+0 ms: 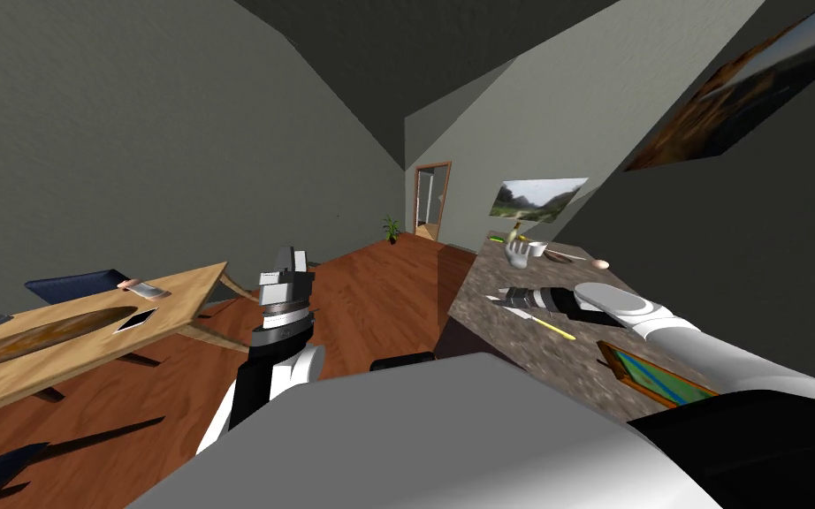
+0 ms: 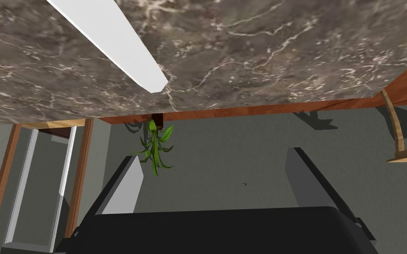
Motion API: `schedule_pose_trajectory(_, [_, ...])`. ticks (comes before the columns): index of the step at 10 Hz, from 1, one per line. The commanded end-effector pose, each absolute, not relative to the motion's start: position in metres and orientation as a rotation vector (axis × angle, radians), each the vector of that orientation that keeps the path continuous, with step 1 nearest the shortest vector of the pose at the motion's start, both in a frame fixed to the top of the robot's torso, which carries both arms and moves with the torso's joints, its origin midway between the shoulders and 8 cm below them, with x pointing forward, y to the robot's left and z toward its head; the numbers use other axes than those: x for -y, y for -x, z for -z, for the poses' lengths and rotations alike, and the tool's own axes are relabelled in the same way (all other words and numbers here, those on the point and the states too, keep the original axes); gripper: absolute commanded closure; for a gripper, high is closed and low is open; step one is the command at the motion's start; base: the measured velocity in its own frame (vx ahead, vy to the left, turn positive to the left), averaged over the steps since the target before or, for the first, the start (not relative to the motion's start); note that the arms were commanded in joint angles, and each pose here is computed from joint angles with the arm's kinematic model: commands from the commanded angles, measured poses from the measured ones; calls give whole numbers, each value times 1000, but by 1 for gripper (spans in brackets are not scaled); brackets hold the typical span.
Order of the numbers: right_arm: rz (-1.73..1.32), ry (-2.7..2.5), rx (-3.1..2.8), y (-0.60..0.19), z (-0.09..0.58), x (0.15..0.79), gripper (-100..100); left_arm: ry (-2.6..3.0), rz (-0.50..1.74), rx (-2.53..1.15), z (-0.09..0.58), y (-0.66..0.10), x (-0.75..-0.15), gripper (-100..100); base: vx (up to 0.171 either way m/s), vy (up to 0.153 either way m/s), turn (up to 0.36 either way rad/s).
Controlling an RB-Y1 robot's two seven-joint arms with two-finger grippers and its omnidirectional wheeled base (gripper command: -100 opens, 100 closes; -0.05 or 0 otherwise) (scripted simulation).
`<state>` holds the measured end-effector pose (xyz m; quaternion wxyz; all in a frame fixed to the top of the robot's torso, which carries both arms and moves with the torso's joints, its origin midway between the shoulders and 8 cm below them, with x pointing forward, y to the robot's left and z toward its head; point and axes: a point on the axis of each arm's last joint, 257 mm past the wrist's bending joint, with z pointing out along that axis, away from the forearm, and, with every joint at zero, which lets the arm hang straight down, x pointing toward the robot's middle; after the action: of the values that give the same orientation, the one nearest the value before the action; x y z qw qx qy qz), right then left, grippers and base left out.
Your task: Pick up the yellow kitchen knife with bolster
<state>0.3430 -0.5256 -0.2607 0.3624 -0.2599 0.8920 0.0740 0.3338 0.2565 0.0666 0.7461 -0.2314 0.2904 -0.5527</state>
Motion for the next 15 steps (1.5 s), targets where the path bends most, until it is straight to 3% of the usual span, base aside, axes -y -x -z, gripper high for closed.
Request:
schedule_pose_trajectory(1, [-166,689,-2341,-327,269,536,-100,506,1210,-635,-67,-334,-257,0,25,-2,80])
schedule_pose_trajectory(7, [-13,798,-2647,-238,307,616,-100,506,1210,-636,-67,-334,-257,0,25,-2,121])
schedule_pose_trajectory(15, [65,872,-2866,-159,317,669,-100,506,1210,-636,-67,-334,-257,0,18,-6,73])
